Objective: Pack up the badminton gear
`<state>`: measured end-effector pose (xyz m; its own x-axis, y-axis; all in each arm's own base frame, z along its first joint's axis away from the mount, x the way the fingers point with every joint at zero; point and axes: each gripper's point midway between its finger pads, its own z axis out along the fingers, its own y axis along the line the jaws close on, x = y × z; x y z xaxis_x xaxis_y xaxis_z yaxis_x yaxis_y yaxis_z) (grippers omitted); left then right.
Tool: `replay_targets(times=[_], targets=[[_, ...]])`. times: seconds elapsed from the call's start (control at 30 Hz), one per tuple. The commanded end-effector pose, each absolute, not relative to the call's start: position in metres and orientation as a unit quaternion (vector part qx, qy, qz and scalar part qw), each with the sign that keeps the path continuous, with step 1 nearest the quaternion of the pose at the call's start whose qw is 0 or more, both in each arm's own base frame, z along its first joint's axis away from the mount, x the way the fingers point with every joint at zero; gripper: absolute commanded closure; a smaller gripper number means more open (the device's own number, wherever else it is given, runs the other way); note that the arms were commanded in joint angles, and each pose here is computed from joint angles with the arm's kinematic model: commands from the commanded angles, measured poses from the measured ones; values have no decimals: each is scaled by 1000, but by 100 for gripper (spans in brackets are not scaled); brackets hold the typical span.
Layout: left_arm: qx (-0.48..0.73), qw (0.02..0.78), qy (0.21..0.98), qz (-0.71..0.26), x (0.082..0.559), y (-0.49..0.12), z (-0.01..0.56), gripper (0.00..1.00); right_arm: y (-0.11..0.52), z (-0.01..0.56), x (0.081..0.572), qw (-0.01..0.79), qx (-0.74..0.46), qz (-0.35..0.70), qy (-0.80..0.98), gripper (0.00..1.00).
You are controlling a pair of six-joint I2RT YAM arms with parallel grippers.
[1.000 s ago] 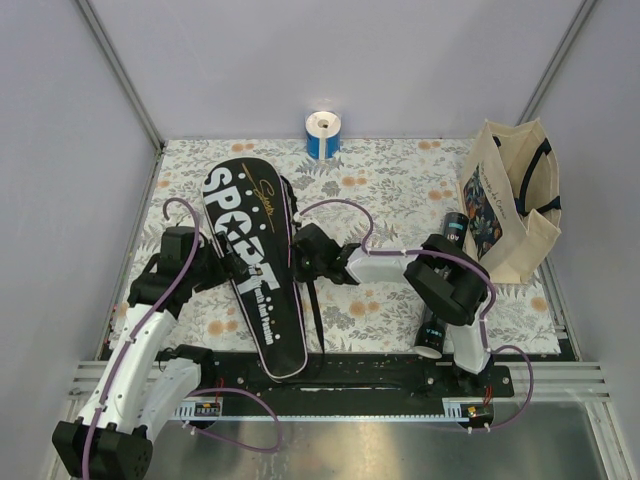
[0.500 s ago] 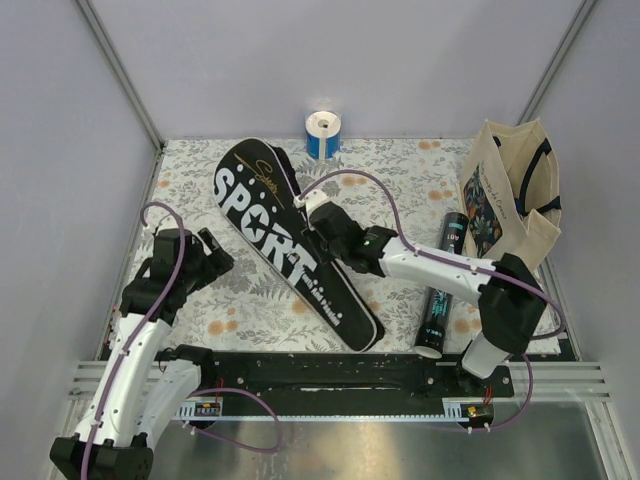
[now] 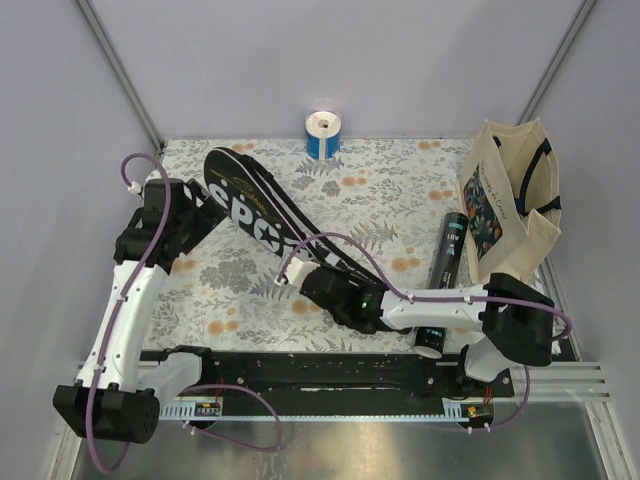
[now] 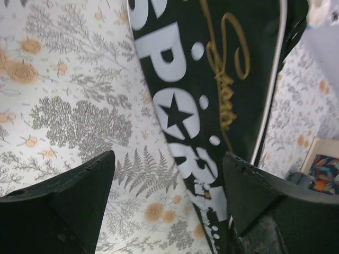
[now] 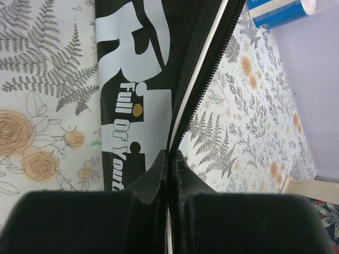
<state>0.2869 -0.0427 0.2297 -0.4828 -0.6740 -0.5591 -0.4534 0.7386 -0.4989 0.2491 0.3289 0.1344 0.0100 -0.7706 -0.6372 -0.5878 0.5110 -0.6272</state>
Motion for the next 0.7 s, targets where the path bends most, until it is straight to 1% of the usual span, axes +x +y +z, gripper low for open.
replay_targets(times=[0.0, 0.13, 0.2, 0.3, 0.53, 0.67], targets=[[-345, 445, 813, -153, 306, -27, 280, 14, 332, 142, 234, 556, -448, -67, 697, 100], [-366, 457, 796, -152, 312, -6, 293, 14, 343, 153, 217, 580, -453, -39, 676, 100], [-366, 467, 785, -179, 321, -3, 302, 13, 348, 156, 212, 584, -457, -33, 670, 100], [-375, 448, 784, -209, 333, 6, 303, 13, 352, 154, 207, 584, -464, -33, 665, 100], [-413, 402, 791, -206, 346, 36, 262, 15, 358, 148, 199, 579, -461, -2, 672, 100], [-433, 377, 782, -243, 358, 44, 244, 18, 361, 146, 191, 574, -482, 16, 662, 100]])
